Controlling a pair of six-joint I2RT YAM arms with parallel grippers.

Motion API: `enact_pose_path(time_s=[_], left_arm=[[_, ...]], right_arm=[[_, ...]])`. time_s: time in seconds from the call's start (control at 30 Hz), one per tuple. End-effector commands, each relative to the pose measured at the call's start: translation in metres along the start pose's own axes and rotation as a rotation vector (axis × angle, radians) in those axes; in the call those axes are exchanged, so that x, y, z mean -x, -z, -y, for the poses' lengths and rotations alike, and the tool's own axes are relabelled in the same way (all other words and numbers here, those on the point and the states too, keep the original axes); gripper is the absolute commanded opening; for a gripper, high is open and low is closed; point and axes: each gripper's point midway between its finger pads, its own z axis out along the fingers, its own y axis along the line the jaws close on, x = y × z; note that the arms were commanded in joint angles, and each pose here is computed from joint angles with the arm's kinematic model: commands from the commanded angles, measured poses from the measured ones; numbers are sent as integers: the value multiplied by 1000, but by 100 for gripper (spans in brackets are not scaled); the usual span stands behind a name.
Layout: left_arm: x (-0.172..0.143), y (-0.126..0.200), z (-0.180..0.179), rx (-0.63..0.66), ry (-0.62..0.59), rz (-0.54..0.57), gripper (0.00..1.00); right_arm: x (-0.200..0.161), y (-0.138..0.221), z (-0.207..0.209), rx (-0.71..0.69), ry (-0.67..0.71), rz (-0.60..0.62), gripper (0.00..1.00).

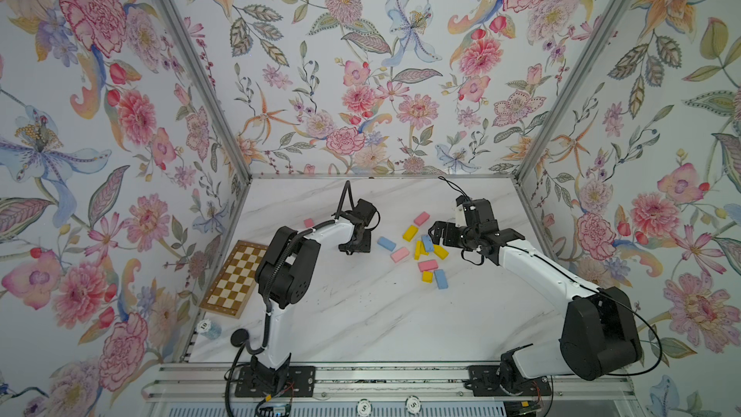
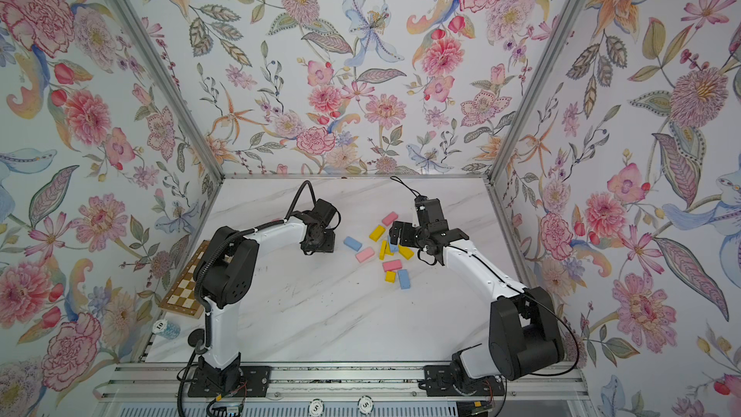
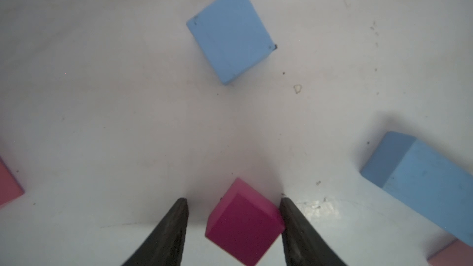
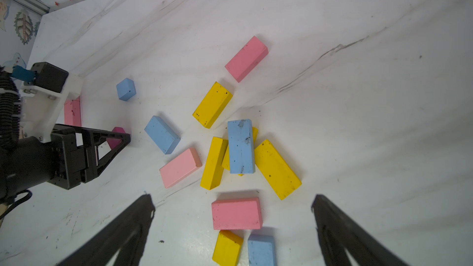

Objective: Assemble the letter v with building blocks
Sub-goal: Pick up the building block from the center of the board.

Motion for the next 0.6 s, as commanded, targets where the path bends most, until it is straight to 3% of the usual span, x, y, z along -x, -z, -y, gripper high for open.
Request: enact_pose_path(time_s=[0.0,0.17,0.4,0.57], left_arm=[[-11,0,3,-28,23,-48,58],[-12,7,11,-93,66,-48,47],[-13,19,12,-109,99,-45,46],[-16,20,10,-101,101,-46,64]], right_arm=[[-4,-2,1,-8,-10,-3,99],[-4,-1,3,-16,-10,0,99],[-3,-1,3,-16,-11,2,99],[-3,-1,2,-13,-12,2,99]])
